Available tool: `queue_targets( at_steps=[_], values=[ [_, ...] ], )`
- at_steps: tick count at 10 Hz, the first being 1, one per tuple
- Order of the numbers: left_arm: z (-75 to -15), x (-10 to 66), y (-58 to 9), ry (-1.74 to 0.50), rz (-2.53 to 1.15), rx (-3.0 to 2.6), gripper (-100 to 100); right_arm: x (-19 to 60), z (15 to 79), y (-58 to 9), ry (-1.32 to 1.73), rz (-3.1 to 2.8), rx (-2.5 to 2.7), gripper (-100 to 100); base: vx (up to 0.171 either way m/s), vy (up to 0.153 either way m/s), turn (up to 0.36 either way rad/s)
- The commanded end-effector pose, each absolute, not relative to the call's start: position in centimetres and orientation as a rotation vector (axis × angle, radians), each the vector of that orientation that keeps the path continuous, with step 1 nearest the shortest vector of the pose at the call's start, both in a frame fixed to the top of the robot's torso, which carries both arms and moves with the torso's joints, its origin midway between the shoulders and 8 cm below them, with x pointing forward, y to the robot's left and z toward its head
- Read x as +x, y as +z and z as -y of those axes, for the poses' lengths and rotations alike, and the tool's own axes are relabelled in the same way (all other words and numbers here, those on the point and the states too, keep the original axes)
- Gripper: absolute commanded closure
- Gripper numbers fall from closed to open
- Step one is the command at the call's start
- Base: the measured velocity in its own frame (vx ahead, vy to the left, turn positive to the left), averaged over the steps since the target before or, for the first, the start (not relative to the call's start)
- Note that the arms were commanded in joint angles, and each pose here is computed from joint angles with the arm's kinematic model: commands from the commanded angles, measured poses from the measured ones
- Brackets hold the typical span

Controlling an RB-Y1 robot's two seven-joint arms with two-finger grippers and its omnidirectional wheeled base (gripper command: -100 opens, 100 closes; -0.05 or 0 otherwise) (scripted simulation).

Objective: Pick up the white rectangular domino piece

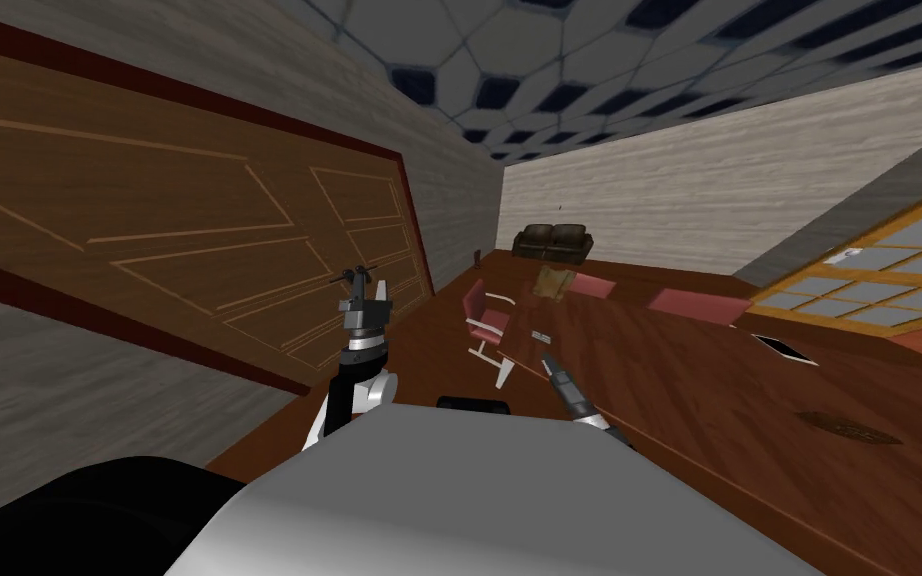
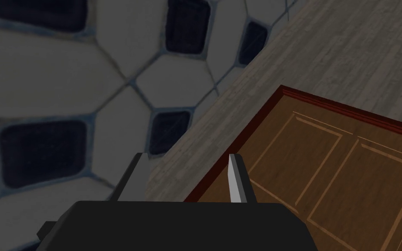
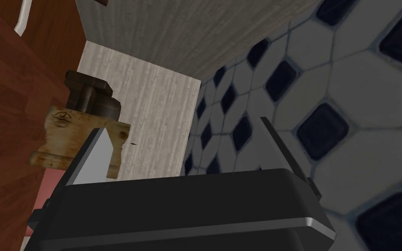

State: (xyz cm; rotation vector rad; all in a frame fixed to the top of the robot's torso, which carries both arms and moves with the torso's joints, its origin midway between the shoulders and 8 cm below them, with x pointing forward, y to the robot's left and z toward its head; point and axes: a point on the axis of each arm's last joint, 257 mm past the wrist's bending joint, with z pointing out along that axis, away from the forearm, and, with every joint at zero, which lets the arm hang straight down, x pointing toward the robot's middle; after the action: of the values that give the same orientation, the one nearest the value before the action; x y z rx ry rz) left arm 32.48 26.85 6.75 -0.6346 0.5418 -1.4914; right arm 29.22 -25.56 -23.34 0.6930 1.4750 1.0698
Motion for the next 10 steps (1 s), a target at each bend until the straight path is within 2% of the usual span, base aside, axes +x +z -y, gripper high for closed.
queue_targets(
  at_steps=[1, 2, 4, 10],
  values=[
    [-26.9, 32.5, 6.7, -1.491, -0.542, -0.635, 0, 27.7, 25.9, -26.1, 1.043, -1.555, 0.698, -100, -0.015, 0.047, 0.153],
    [-26.9, 32.5, 6.7, -1.491, -0.542, -0.635, 0, 27.7, 25.9, -26.1, 1.043, -1.555, 0.698, -100, -0.003, 0.016, -0.012],
    [-26.9, 32.5, 6.7, -1.491, -0.542, -0.635, 0, 23.2, 25.7, -32.2, 0.989, -1.742, 0.725, -100, -0.011, 0.041, 0.366],
    [-26.9, 32.5, 6.7, -1.491, -0.542, -0.635, 0, 13.6, 26.7, -40.6, 0.889, -2.08, 0.703, -100, -0.004, 0.04, 0.201]
  ],
)
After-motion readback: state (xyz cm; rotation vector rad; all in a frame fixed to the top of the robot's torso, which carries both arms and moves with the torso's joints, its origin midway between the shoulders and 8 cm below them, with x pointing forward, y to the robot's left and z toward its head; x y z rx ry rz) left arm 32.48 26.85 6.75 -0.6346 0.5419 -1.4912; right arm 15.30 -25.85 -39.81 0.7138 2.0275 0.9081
